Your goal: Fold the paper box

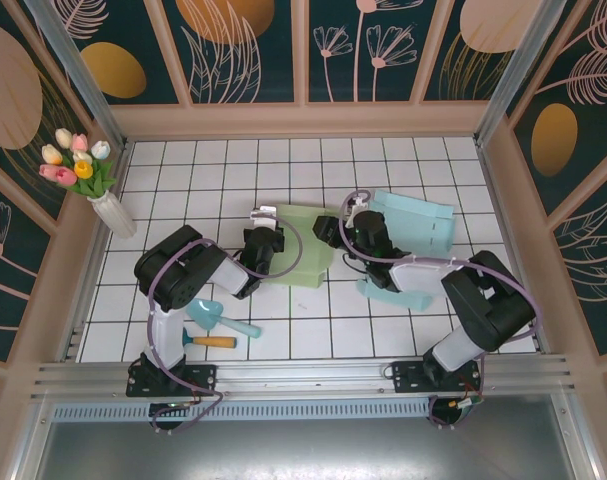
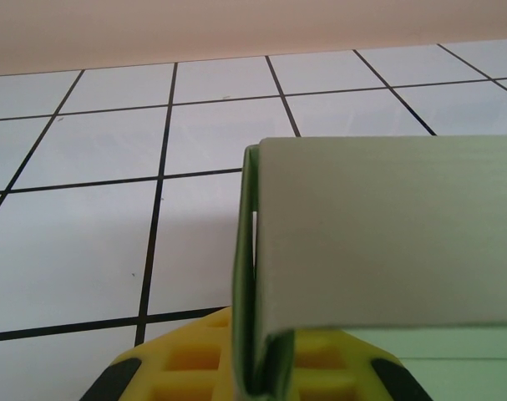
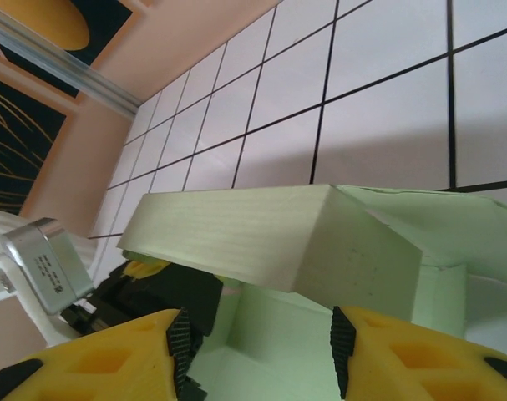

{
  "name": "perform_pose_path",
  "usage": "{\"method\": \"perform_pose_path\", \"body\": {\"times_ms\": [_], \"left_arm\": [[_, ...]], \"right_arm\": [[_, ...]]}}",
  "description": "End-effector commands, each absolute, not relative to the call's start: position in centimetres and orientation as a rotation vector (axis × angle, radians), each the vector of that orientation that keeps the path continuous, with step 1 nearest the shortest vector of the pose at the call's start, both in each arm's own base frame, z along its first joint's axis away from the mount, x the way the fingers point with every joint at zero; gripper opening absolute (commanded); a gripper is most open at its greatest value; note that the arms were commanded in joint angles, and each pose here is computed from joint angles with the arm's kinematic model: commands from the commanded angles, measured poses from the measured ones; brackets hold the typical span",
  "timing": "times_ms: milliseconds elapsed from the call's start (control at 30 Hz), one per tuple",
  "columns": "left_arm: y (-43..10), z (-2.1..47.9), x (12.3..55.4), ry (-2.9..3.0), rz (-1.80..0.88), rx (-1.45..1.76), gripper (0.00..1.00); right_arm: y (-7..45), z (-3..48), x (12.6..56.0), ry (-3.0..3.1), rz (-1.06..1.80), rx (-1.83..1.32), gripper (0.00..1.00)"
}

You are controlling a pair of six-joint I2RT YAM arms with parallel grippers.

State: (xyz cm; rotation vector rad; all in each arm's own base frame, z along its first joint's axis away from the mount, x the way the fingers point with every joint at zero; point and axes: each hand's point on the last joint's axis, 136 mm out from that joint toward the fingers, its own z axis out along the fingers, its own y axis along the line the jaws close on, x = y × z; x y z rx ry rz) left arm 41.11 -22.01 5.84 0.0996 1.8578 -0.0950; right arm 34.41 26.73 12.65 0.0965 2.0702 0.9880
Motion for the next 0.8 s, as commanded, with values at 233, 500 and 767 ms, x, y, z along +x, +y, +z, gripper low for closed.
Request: {"method": "perform_pose_path", "body": {"times_ms": [233,500,767], "left_arm": [[-22.1,5.3,41.4,1.871,-0.075,0.114,0.11],[-22.2,5.2,41.4,1.878,-0.071,0.124,0.11],[-22.3,5.2,41.4,1.877,-0.073,0.129,0.11]], "right_arm": [[25.0,9.9,33.6,2.058,0.819,-0.011,0.53],[25.2,9.1,35.1,2.053,0.768,-0.022,0.54],[26.2,8.6,36.1,2.038,0.790,-0.057,0.54]]}}
